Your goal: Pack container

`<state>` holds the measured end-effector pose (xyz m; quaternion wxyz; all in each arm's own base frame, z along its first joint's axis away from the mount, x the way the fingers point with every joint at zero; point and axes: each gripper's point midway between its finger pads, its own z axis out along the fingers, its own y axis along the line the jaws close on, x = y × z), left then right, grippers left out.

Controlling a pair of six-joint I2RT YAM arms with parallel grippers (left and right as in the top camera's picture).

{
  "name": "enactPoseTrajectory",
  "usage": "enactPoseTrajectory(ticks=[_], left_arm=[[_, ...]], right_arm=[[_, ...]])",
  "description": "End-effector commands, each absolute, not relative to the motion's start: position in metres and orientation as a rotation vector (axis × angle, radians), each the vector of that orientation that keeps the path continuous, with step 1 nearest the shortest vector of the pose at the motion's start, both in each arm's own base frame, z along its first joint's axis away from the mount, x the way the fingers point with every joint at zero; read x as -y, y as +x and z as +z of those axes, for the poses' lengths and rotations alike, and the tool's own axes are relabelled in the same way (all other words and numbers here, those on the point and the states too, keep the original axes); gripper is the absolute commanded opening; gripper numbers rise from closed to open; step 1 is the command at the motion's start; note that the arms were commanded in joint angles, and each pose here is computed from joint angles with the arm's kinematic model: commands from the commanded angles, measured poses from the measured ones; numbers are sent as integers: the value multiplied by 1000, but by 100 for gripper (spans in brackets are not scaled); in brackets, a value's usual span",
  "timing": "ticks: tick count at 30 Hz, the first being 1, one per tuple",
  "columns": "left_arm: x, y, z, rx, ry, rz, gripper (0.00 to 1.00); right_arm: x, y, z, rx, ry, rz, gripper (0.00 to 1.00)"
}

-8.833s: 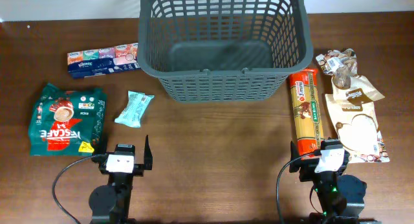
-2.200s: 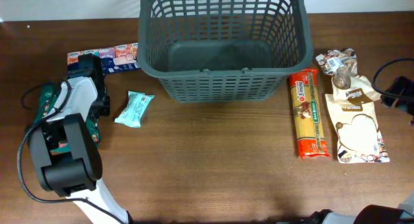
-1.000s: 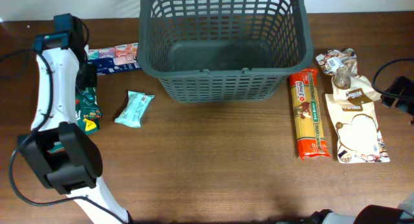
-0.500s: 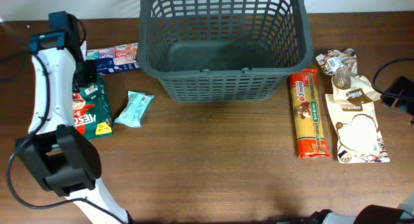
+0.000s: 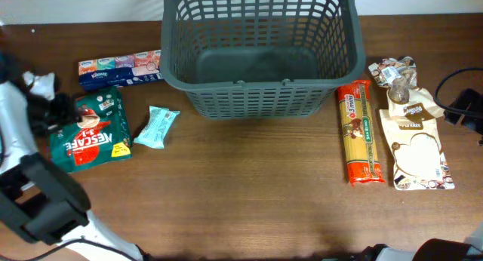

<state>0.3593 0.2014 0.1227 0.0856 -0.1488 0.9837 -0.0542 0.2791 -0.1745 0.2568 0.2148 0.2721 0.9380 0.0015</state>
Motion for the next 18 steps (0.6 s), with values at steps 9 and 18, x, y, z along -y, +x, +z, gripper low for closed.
enactPoseTrajectory(ticks=[9, 18], left_arm=[[-231, 347, 139, -2763, -332, -332, 100], [-253, 342, 101, -2747, -438, -446, 100]], right_arm=[[174, 279, 261, -2585, 761, 10, 99], [174, 279, 261, -2585, 761, 10, 99]])
